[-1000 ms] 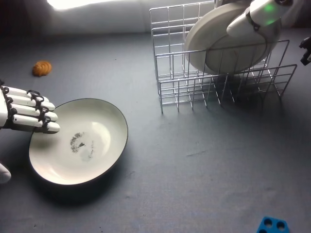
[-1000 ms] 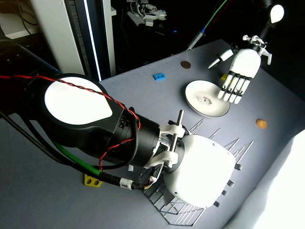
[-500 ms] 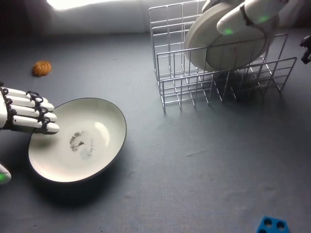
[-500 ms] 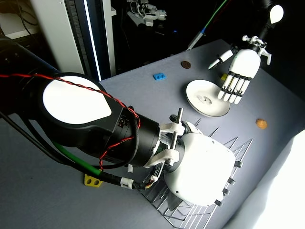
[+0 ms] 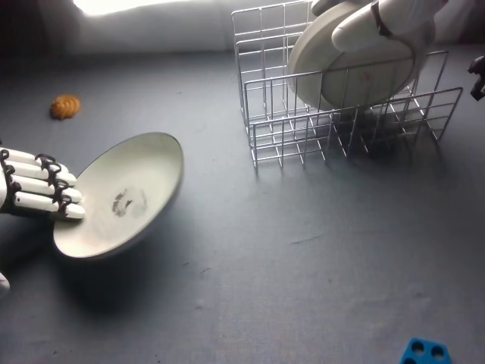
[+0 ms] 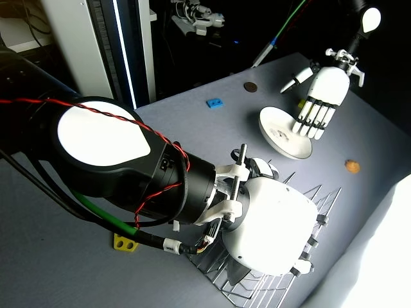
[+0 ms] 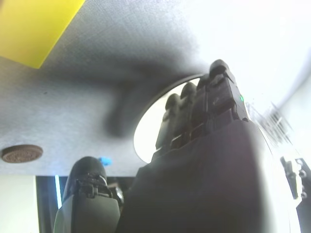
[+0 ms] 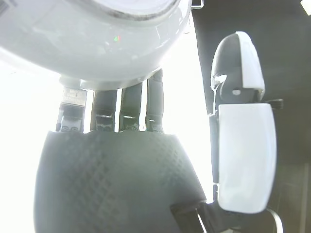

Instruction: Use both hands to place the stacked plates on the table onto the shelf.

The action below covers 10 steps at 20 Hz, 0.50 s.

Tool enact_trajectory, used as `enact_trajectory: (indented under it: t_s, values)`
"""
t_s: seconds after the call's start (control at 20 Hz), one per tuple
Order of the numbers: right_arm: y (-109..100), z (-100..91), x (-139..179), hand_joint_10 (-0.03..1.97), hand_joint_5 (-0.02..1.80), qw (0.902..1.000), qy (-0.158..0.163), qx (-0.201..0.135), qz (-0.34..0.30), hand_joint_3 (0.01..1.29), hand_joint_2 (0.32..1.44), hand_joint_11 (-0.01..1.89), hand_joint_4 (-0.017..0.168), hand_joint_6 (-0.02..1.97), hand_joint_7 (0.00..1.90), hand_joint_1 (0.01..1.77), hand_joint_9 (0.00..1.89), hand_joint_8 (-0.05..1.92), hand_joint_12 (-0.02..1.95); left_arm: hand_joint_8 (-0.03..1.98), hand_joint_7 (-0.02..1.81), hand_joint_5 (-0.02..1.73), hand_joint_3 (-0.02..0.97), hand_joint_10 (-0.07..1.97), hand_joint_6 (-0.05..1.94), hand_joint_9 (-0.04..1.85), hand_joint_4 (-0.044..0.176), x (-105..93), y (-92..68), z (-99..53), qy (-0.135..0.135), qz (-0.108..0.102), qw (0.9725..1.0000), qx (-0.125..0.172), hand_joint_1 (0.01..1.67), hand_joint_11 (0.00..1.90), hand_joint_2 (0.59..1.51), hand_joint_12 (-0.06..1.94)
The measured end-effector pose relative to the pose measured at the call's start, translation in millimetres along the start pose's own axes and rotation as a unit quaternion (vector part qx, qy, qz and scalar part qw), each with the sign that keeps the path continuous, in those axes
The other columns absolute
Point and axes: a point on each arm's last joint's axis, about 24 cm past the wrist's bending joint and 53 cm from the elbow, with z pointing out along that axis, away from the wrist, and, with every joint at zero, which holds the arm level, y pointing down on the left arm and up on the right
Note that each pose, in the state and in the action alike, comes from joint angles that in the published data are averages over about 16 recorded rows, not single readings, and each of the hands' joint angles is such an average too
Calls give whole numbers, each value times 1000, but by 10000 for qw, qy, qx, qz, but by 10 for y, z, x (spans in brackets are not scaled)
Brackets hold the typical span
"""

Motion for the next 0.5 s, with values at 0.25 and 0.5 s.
enact_trajectory:
  t_s: [0.25, 0.5]
  values:
    - [22, -6, -30, 347, 631, 10000, -36, -17, -6, 12, 1029, 220, -3, 27, 750, 844, 698, 18, 1345, -9, 15, 15, 17, -28, 8, -15, 5, 39, 3, 11, 44, -18, 10000, -2, 16, 17, 1074, 4]
    - [70, -16, -77, 286, 616, 9999, -90, -59, -30, 11, 1032, 194, -3, 28, 739, 848, 668, 16, 1332, -8, 13, 12, 17, -27, 9, -15, 4, 55, 1, 17, 55, -39, 10000, 3, 16, 17, 1073, 4]
